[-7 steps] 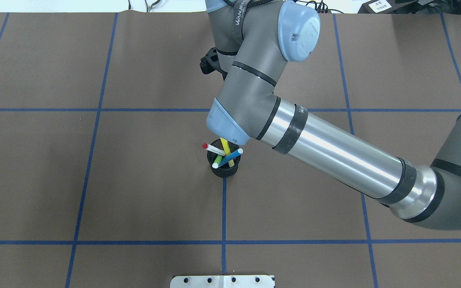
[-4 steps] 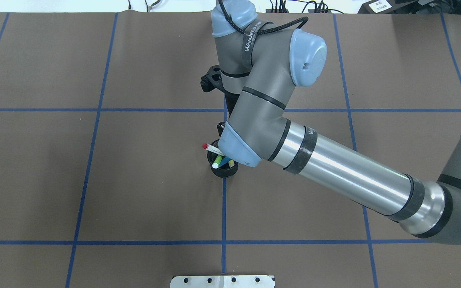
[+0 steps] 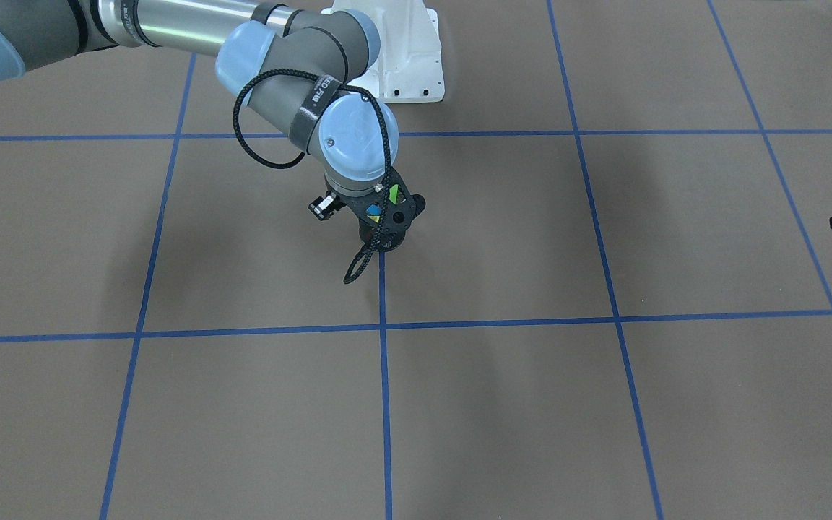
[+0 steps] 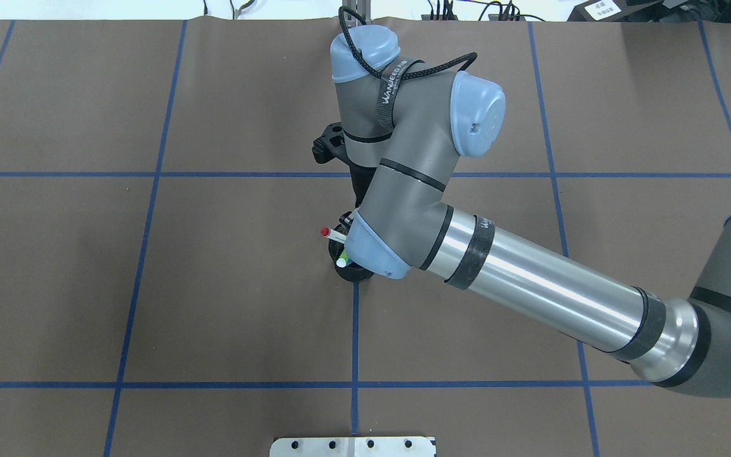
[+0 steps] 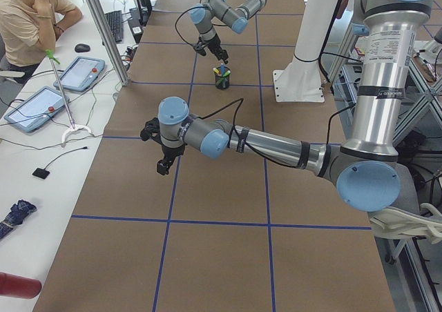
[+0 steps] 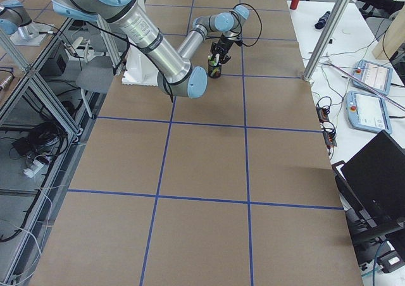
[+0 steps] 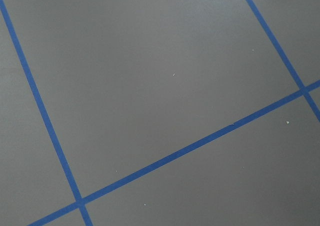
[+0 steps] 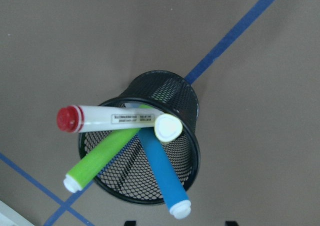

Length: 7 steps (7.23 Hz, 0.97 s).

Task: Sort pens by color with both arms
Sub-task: 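Lower the right gripper into the cup and close on the blue marker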

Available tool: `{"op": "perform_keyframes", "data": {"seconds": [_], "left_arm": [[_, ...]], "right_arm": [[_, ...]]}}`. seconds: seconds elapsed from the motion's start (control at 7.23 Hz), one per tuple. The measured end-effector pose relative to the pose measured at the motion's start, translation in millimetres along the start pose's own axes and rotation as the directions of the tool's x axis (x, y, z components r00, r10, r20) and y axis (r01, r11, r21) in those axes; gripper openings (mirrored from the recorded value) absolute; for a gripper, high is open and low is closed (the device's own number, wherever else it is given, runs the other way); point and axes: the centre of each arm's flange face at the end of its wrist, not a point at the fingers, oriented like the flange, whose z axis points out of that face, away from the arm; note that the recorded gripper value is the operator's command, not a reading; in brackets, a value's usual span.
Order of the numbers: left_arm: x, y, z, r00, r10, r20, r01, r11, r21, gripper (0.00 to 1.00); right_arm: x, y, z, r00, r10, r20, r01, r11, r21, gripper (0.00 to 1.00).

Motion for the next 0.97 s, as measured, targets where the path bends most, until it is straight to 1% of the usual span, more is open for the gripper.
{"op": "perform_keyframes", "data": {"seconds": [0.28,0.55,0.83,0.97], "left_arm": [[0.1,-0.4,-0.1,1.0,0.0,0.0,0.0,1.0,0.0,1.0],[0.1,-0.5,0.4,1.0,0.001,0.0,-0.001,1.0,0.0,1.0],[0.0,-0.3,0.5,1.0,0.0,0.0,0.0,1.0,-0.001,1.0],[-0.4,-0.1,0.5,1.0,-0.001,0.0,0.001,1.0,-0.001,1.0]], "right_arm": [[-4.0,-11.1,0.9,1.0,0.003,-0.009,-0.003,1.0,-0.012,0.45],[-5.5,-15.3,0.0,1.0,0.0,-0.014,0.0,1.0,-0.015,0.44],[-5.1,-15.5,1.0,1.0,-0.002,-0.017,0.002,1.0,-0.016,0.35],[-5.8,-15.4,0.3,1.0,-0.003,-0.017,0.003,1.0,-0.015,0.26]]}}
